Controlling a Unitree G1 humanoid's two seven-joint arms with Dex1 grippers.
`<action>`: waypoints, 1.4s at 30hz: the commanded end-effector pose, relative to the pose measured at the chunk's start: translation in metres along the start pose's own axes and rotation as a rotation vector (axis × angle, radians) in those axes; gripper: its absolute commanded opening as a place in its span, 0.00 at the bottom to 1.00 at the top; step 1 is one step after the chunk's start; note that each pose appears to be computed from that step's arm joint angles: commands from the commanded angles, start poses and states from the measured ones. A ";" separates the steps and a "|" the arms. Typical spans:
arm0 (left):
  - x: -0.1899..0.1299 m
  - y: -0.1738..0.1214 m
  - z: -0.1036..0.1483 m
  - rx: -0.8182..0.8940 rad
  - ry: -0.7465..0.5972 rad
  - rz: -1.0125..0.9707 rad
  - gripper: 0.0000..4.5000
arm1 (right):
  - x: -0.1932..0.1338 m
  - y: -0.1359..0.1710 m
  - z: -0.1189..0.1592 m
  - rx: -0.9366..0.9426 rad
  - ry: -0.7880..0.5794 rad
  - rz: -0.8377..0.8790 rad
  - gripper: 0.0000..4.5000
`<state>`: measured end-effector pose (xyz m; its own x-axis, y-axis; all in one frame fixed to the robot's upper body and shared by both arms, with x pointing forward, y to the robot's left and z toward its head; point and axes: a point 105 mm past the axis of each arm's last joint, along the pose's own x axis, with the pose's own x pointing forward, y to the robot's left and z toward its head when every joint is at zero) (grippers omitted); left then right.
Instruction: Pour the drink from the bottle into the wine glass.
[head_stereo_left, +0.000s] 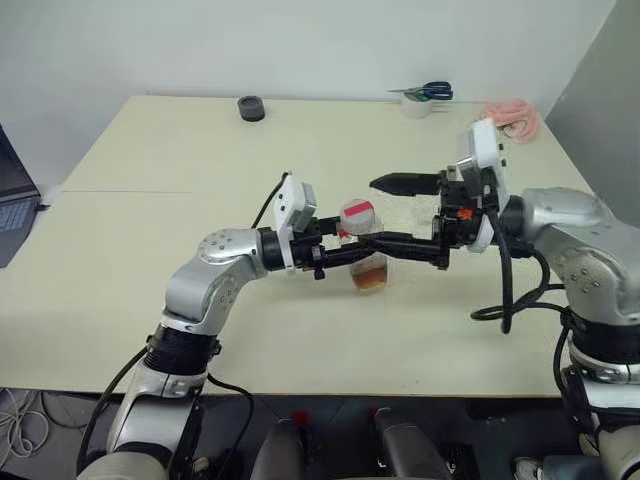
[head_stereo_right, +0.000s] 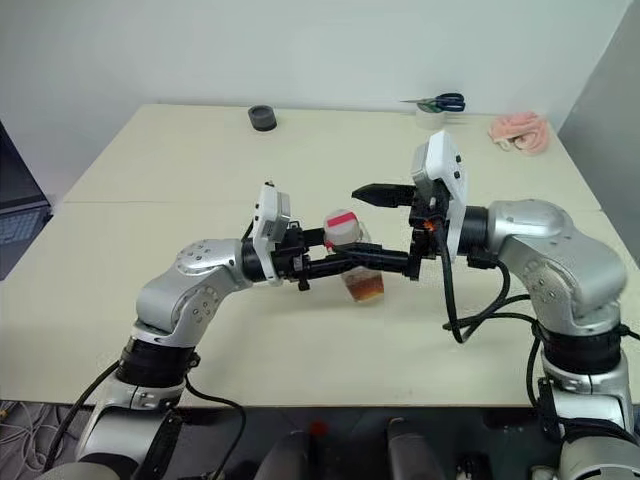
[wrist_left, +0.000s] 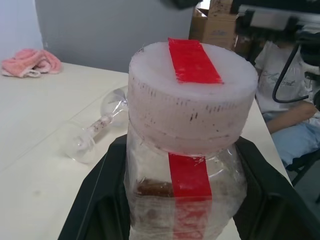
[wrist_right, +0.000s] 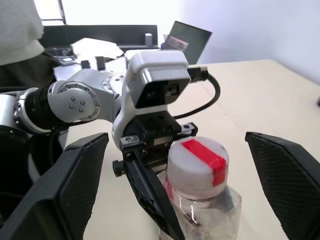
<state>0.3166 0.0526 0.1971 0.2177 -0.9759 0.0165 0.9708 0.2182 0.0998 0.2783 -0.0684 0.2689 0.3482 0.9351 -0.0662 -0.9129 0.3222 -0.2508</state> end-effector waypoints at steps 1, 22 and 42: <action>0.008 -0.004 0.013 0.077 -0.014 -0.072 0.47 | 0.000 -0.006 0.003 0.004 0.005 -0.199 1.00; 0.014 0.009 0.011 0.121 -0.002 -0.070 0.47 | 0.020 -0.004 -0.020 0.151 0.055 -0.487 0.72; 0.007 -0.003 0.012 0.086 0.029 -0.118 0.47 | 0.006 -0.023 -0.024 0.009 -0.061 0.323 0.42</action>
<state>0.3143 0.0375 0.1954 0.0898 -0.9941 -0.0607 0.9857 0.0800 0.1486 0.3064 -0.0671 0.2406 0.0676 0.9938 -0.0885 -0.9873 0.0538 -0.1496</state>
